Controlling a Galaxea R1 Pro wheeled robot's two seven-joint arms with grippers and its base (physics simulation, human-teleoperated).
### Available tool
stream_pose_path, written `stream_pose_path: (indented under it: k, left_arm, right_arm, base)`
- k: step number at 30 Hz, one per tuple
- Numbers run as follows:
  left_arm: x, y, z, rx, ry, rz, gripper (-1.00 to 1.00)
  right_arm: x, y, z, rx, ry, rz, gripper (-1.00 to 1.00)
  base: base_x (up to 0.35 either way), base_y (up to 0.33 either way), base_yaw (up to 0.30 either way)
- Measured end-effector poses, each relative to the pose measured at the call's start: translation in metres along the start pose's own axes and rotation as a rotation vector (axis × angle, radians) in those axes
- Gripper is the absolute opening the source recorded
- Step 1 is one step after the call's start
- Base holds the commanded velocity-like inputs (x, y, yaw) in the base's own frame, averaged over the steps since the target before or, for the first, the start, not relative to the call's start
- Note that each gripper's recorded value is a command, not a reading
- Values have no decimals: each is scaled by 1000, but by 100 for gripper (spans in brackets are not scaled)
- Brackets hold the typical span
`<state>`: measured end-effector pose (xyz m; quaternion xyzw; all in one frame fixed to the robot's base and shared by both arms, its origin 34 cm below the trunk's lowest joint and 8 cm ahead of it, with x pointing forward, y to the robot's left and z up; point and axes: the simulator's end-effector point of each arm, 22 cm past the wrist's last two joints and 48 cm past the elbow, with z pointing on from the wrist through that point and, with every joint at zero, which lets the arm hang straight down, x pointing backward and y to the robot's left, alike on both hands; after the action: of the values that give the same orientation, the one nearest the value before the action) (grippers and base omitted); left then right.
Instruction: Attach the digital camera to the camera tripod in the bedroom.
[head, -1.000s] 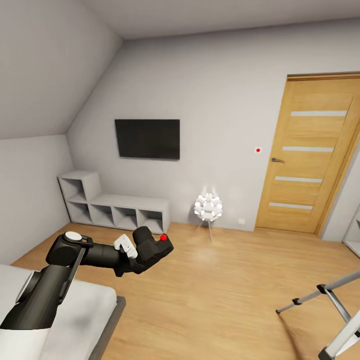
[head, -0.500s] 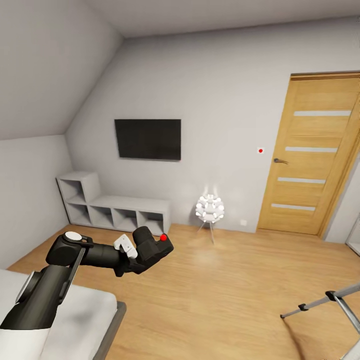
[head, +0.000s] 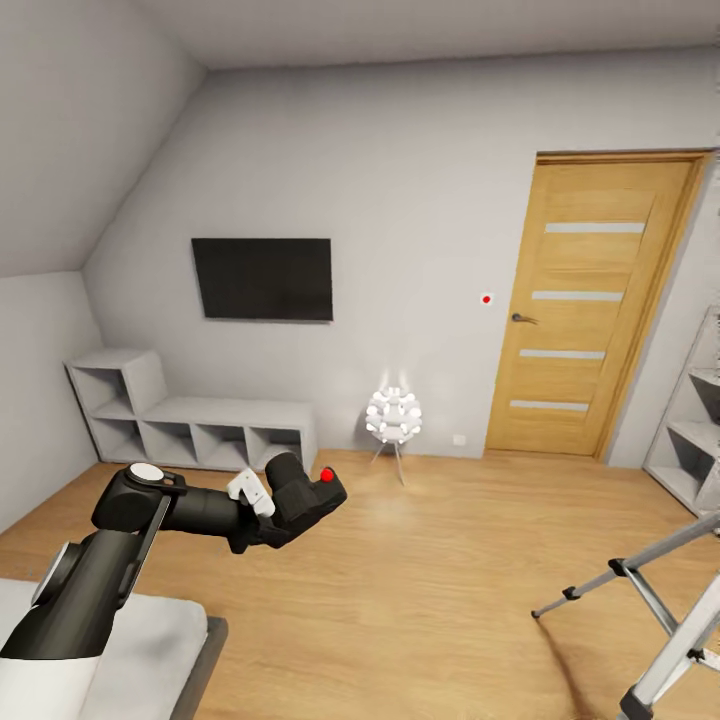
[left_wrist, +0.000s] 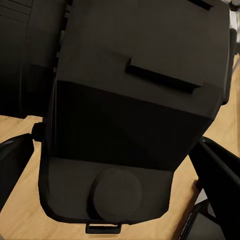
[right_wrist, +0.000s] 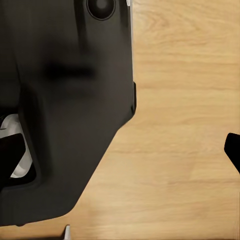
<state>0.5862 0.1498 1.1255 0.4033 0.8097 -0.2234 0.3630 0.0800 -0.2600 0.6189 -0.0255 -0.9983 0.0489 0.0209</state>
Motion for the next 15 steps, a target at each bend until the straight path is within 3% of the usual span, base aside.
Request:
stream_pose_path:
  k: [15]
  left_arm:
    - [-2,0,-2,-3,-4,4,-100]
  right_arm:
    - [0,0,0,-1,-1,0,100]
  base:
    - [245,174,-17]
